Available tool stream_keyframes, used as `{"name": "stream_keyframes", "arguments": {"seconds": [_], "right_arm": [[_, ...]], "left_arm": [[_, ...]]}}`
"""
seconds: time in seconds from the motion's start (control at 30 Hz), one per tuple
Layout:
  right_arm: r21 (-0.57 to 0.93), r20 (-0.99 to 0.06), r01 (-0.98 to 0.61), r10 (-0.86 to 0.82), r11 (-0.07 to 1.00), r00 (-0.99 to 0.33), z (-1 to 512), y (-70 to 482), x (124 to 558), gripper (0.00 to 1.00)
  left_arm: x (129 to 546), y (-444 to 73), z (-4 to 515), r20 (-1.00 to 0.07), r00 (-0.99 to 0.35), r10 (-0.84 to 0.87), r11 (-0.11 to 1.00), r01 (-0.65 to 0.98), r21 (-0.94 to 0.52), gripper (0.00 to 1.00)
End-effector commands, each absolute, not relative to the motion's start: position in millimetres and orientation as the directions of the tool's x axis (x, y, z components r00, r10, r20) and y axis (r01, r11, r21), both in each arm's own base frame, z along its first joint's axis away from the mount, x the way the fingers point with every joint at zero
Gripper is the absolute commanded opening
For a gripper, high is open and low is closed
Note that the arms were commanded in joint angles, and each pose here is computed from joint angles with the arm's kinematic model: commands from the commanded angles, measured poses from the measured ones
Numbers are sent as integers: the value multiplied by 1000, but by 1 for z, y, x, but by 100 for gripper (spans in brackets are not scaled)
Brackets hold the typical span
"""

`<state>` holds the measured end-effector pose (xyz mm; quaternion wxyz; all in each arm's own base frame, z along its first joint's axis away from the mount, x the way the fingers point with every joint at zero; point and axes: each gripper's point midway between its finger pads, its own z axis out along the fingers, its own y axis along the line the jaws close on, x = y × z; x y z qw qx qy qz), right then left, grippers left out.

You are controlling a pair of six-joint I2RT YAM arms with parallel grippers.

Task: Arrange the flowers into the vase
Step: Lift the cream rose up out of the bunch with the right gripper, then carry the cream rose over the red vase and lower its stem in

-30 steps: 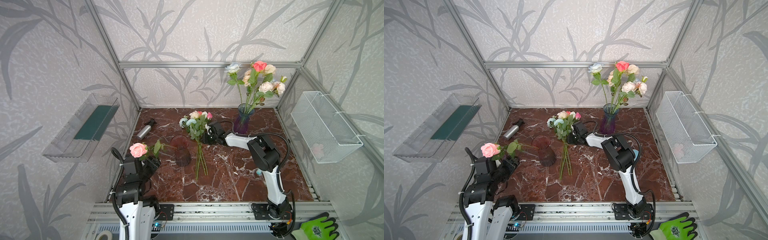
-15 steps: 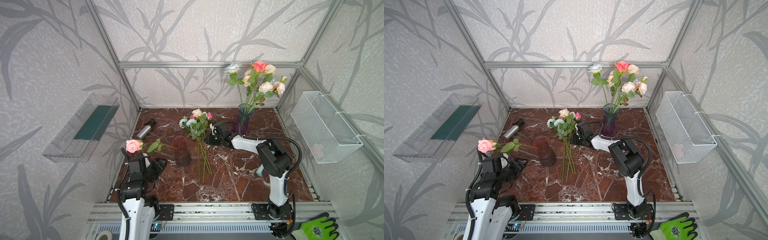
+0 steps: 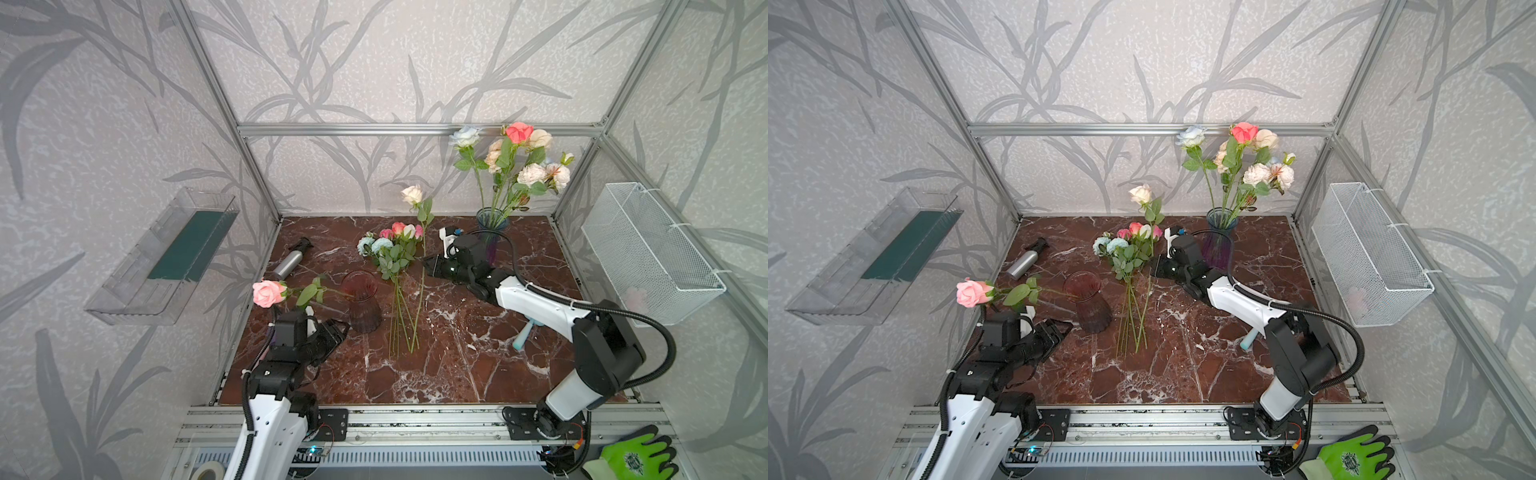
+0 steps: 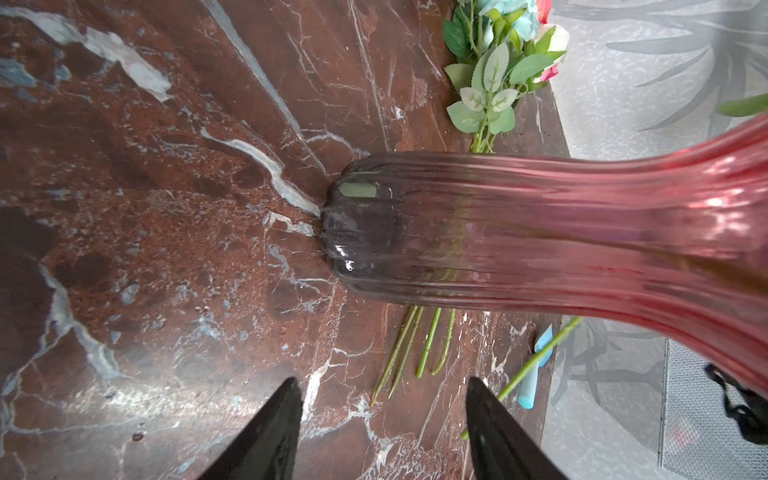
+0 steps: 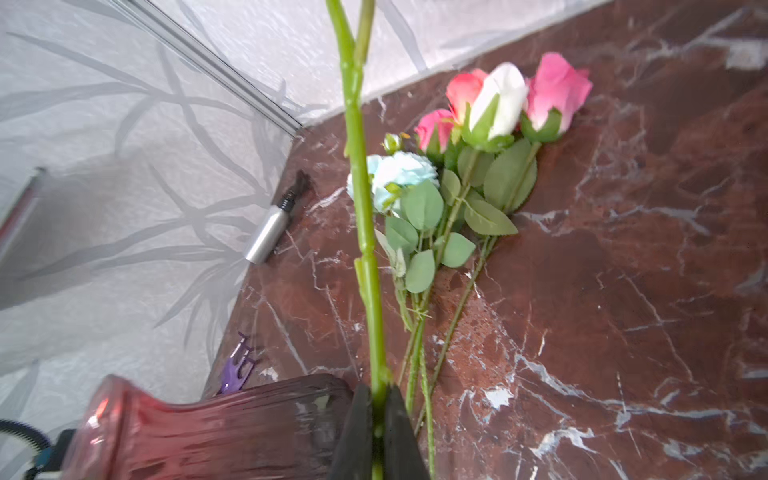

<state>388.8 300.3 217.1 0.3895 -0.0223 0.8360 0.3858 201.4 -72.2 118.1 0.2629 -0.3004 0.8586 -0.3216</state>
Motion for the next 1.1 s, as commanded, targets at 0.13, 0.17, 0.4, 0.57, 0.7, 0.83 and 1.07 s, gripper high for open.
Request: {"name": "stream_keyframes", "arguments": {"seconds": [0.13, 0.17, 0.4, 0.57, 0.7, 0.83, 1.07], "right_arm": [[484, -874, -586, 318, 650, -368, 366, 305, 357, 0], [467, -884, -610, 329, 640, -332, 382, 308, 351, 0], [388, -900, -726, 405, 568, -165, 472, 336, 327, 0], [347, -899, -774, 423, 530, -113, 503, 360, 323, 0], [344, -899, -782, 421, 520, -116, 504, 385, 334, 0], [324, -918, -797, 371, 510, -137, 477, 417, 341, 0], [284, -952, -825, 243, 488, -184, 399, 460, 330, 0]], "left_arm": [[214, -72, 121, -273, -652, -707, 592, -335, -733, 64], [214, -72, 121, -274, -653, -706, 592, -333, -734, 64], [218, -73, 128, -294, -653, -698, 600, -309, -738, 64], [215, -72, 132, -310, -651, -693, 609, -299, -734, 65], [216, -69, 133, -324, -630, -706, 602, -293, -743, 66], [219, -68, 137, -334, -618, -711, 600, -286, -747, 67], [223, -71, 134, -328, -630, -704, 600, -281, -749, 68]]}}
